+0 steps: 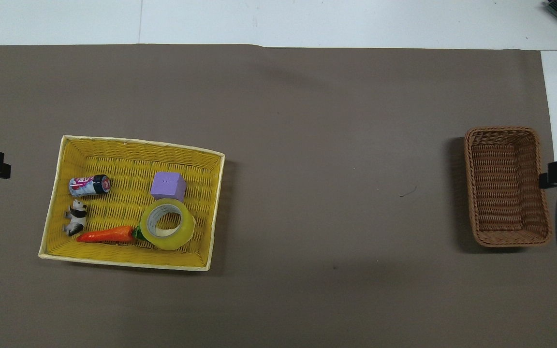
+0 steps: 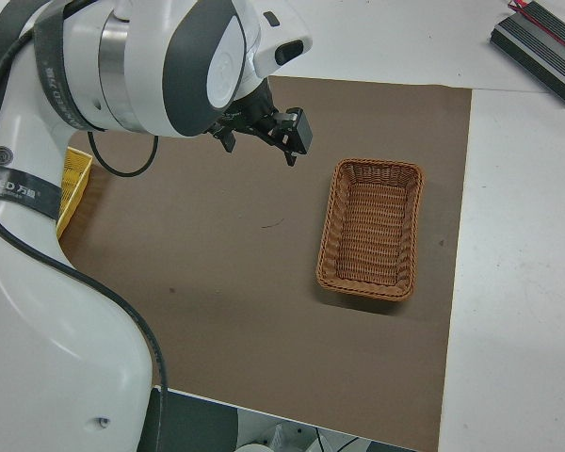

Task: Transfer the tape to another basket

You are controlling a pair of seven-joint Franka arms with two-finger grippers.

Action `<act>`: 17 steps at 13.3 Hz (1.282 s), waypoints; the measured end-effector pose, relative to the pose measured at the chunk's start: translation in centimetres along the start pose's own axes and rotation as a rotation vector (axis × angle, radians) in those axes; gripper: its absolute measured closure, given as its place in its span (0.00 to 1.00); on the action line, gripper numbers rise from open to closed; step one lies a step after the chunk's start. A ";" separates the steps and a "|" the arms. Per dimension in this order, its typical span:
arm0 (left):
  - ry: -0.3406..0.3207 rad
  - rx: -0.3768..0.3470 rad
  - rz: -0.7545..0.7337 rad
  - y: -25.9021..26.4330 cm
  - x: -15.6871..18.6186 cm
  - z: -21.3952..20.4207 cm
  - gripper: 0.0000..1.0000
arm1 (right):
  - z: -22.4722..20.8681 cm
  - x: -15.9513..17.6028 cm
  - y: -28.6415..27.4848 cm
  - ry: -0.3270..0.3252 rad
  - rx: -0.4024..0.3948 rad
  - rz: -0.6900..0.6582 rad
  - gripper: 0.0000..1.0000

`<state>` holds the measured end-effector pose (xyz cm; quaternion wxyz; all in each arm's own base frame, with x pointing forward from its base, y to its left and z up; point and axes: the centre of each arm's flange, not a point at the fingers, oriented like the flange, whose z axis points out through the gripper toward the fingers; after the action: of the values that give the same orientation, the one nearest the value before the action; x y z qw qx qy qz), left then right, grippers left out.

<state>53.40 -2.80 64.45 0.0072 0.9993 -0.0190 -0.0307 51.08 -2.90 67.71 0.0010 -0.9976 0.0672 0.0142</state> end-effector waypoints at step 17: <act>-0.091 -0.089 0.345 6.8 1.7 24.6 0.00 | 0.0 0.0 0.0 0.000 0.000 0.000 0.00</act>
<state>53.34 -9.97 39.92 0.0556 0.9775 -0.1889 -0.0752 51.08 -2.90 67.71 0.0010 -0.9976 0.0672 0.0142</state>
